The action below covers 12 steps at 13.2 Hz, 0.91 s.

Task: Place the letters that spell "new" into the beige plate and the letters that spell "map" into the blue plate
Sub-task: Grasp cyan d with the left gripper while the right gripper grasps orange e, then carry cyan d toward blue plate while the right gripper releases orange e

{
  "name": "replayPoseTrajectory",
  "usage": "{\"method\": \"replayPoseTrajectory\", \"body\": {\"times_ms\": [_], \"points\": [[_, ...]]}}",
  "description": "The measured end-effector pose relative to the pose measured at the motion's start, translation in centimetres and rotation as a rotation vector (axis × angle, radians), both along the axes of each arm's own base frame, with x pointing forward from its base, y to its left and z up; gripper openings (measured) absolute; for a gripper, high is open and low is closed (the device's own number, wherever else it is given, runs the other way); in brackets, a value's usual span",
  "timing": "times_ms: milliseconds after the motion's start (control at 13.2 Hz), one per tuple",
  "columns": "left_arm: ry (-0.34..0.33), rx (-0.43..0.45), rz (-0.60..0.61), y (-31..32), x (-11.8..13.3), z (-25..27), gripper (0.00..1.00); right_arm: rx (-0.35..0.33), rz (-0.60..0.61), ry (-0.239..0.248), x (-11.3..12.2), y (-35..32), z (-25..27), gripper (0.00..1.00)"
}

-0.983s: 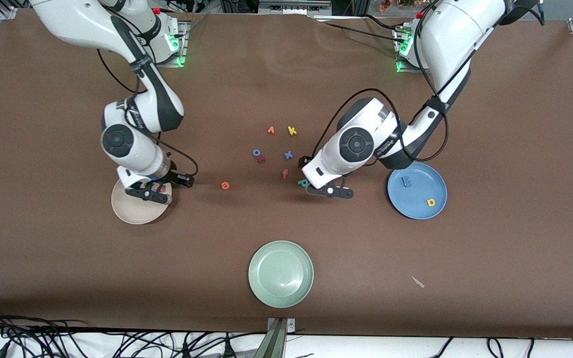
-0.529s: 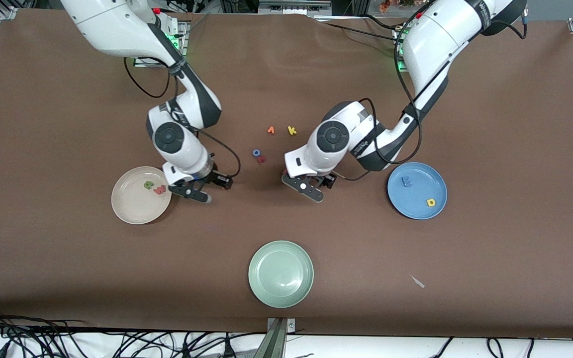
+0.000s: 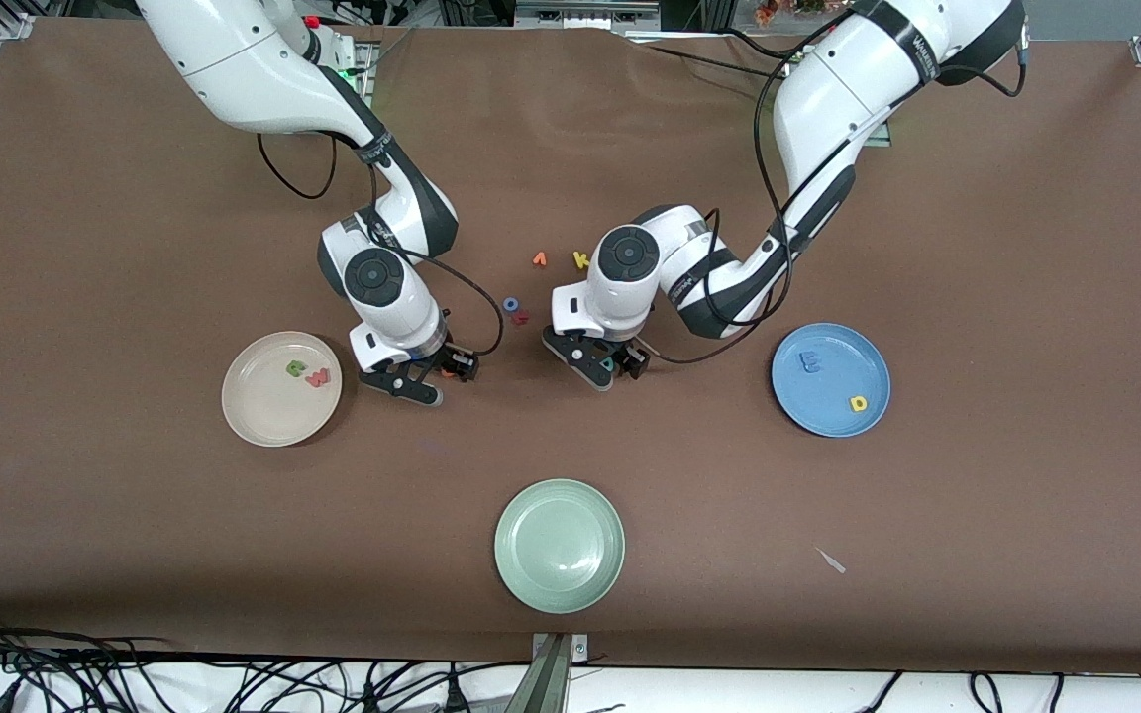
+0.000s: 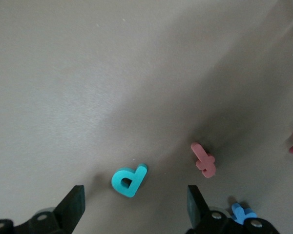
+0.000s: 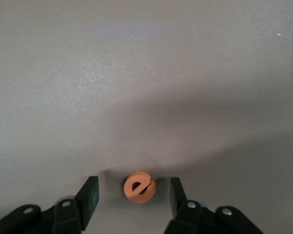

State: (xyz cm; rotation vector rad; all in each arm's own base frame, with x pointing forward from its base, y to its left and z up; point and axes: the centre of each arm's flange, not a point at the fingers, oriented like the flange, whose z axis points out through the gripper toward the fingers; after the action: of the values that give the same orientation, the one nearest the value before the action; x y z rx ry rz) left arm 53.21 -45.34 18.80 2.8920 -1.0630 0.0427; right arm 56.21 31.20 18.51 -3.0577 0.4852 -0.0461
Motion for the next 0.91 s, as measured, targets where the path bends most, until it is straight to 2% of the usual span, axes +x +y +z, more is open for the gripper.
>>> {"method": "replayPoseTrajectory", "body": {"times_ms": [76,227,302,378,529,605,680,756,907], "points": [[0.003,0.002,-0.003,0.2,-0.2,-0.4,0.86,0.000,0.000,0.000,0.0,0.0,0.0,0.67],[0.004,0.006,-0.025,0.4,-0.2,-0.7,0.64,0.000,-0.001,0.002,-0.1,0.0,-0.2,0.65],[0.000,0.006,-0.040,0.6,-0.1,-0.8,0.64,0.003,-0.001,-0.001,-0.2,0.0,-0.4,0.58],[-0.007,0.005,-0.051,0.9,0.2,-0.9,0.64,0.007,-0.001,-0.004,-0.3,-0.1,-0.7,0.55],[-0.015,0.005,-0.062,1.3,0.6,-1.0,0.64,0.012,-0.001,-0.010,-0.6,-0.2,-1.1,0.54],[-0.024,0.007,-0.071,1.4,0.7,-1.1,0.63,0.010,-0.001,-0.010,-0.6,-0.3,-1.1,0.47],[-0.036,0.007,-0.082,1.4,0.7,-1.3,0.62,0.013,-0.001,-0.015,-0.5,-0.2,-0.9,0.34],[-0.045,0.005,-0.090,1.4,0.7,-1.6,0.62,0.016,0.001,-0.023,-0.5,-0.1,-0.4,0.31],[-0.053,-0.003,-0.094,1.3,0.7,-1.6,0.49,0.011,0.003,-0.030,-0.1,-0.6,0.0,0.31]]}}
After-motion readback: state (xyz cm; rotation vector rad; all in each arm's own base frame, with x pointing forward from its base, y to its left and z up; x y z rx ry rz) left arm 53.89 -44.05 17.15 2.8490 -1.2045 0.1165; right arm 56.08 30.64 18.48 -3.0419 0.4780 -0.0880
